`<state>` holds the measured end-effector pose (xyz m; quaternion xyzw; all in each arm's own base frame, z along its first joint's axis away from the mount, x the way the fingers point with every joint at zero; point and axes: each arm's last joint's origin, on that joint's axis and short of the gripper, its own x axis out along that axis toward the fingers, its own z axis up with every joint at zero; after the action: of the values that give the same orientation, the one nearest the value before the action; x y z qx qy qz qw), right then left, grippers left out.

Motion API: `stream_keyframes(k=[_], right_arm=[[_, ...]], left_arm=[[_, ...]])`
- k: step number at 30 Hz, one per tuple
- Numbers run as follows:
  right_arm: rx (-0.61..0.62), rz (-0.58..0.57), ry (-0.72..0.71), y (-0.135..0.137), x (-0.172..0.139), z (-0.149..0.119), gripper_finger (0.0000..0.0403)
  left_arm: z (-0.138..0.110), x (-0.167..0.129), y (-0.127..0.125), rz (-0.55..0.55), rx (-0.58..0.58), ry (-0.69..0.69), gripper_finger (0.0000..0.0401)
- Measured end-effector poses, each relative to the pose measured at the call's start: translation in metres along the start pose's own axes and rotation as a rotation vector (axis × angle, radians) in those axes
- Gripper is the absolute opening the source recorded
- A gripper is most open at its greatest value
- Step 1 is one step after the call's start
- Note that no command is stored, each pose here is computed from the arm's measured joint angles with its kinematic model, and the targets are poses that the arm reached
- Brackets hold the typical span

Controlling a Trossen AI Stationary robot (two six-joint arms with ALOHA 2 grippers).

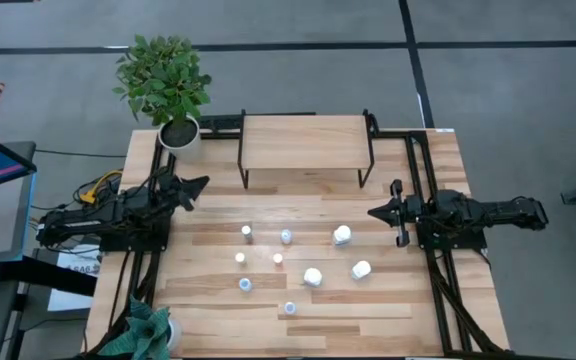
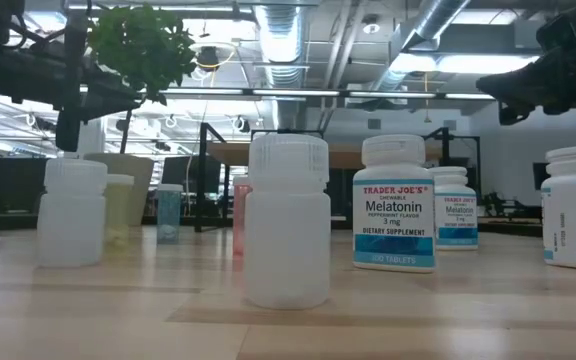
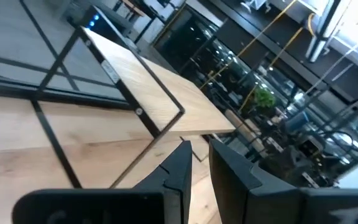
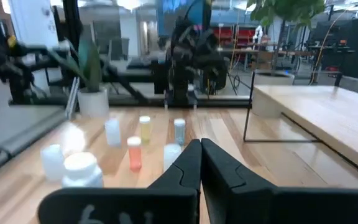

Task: Pick and place medicine bottles onto shelf by color
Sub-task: Put the top right white, blue pill bottle on the shelf

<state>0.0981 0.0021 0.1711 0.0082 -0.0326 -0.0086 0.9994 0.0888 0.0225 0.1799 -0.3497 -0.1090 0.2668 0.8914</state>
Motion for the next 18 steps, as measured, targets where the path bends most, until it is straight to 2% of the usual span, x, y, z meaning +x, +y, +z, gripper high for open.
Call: stream_keyframes(k=[1, 4, 7, 9, 13, 18], right_arm=[[0.048, 0.001, -0.021, 0.000, 0.000, 0.002, 0.0029], [0.313, -0.001, -0.098, 0.000, 0.000, 0.010, 0.0029], [0.571, -0.064, -0.153, -0.003, -0.001, 0.014, 0.0029], [0.694, -0.082, -0.173, -0.004, -0.002, 0.015, 0.0029], [0.872, -0.060, -0.182, -0.003, -0.002, 0.016, 0.0028], [0.950, -0.064, -0.170, -0.004, -0.002, 0.015, 0.0029]], left_arm=[[0.000, 0.000, 0.000, -0.004, -0.009, -0.001, 0.0043], [0.000, 0.000, -0.001, -0.009, -0.050, 0.001, 0.0043], [0.001, 0.000, -0.001, -0.011, -0.067, -0.003, 0.0043], [0.001, 0.000, -0.001, -0.011, -0.068, -0.003, 0.0043], [0.001, 0.000, -0.001, -0.009, -0.069, -0.007, 0.0043], [0.001, 0.000, -0.001, -0.007, -0.068, -0.006, 0.0043]])
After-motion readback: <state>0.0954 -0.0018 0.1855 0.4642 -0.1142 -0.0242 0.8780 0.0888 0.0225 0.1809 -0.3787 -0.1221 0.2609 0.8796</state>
